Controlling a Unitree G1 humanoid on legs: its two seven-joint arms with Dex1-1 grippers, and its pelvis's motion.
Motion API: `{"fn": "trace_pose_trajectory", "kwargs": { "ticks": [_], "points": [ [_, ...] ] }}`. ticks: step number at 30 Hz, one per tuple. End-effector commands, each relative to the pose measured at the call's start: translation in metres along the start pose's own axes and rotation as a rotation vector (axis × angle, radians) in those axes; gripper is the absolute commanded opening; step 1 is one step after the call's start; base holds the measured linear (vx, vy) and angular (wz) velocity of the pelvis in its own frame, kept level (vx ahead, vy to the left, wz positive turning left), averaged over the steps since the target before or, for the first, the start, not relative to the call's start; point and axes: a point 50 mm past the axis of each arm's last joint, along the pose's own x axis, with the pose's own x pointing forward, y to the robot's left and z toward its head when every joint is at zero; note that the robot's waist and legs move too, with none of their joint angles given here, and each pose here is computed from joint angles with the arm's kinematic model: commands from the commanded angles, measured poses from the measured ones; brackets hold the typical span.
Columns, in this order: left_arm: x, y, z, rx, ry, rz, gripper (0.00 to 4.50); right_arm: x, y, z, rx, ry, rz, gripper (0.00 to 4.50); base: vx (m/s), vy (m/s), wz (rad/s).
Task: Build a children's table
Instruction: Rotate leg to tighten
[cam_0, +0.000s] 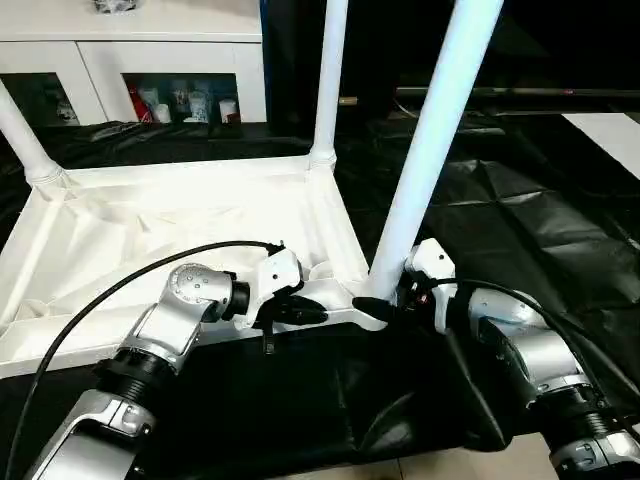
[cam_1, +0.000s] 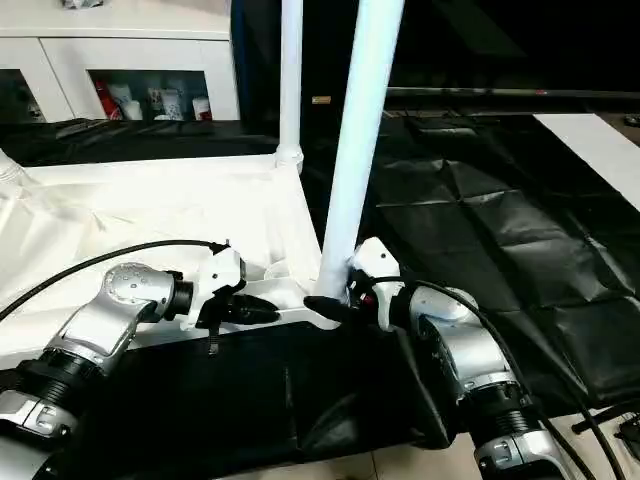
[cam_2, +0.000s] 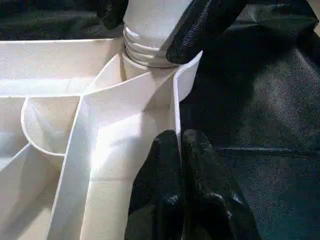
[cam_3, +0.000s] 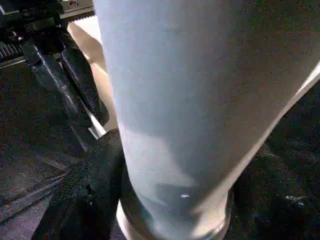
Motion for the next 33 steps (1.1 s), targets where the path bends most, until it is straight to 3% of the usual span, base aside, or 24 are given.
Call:
{"fn": "trace_pose_trajectory", "kwargs": {
  "ticks": [1, 7, 11, 17, 23, 26, 31, 33],
  "points": [
    [0.002, -0.005, -0.003, -0.029, -0.036, -0.021, 0.0, 0.002, 0.001, -0.003, -0.015, 0.027, 0.016, 2.65, 0.0, 0.0, 0.0],
    [0.007, -0.001, -0.005, -0.059, -0.02, 0.057, 0.0, 0.003, -0.003, -0.008, 0.049, -0.005, -0.097, 2.63, 0.0, 0.0, 0.0],
    [0.038, 0.012, 0.009, -0.094, -0.005, 0.219, 0.0, 0.019, -0.003, -0.025, 0.234, 0.015, -0.425, 2.62, 0.0, 0.0, 0.0],
    [0.075, 0.016, 0.034, -0.114, -0.001, 0.308, 0.0, 0.045, -0.001, -0.023, 0.345, 0.009, -0.636, 2.62, 0.0, 0.0, 0.0],
    [0.09, 0.015, 0.042, -0.093, 0.013, 0.321, 0.0, 0.063, 0.002, -0.011, 0.343, -0.028, -0.647, 2.62, 0.0, 0.0, 0.0],
    [0.087, 0.016, 0.04, -0.092, 0.021, 0.317, 0.0, 0.065, 0.002, -0.007, 0.329, -0.055, -0.621, 3.32, 0.0, 0.0, 0.0],
    [0.069, 0.019, 0.027, -0.086, 0.028, 0.286, 0.0, 0.057, -0.005, 0.005, 0.27, -0.105, -0.525, 3.61, 0.0, 0.0, 0.0],
    [0.059, 0.018, 0.023, -0.068, 0.007, 0.241, 0.0, 0.045, -0.004, 0.005, 0.199, -0.086, -0.409, 3.73, 0.0, 0.0, 0.0]
  ]
}}
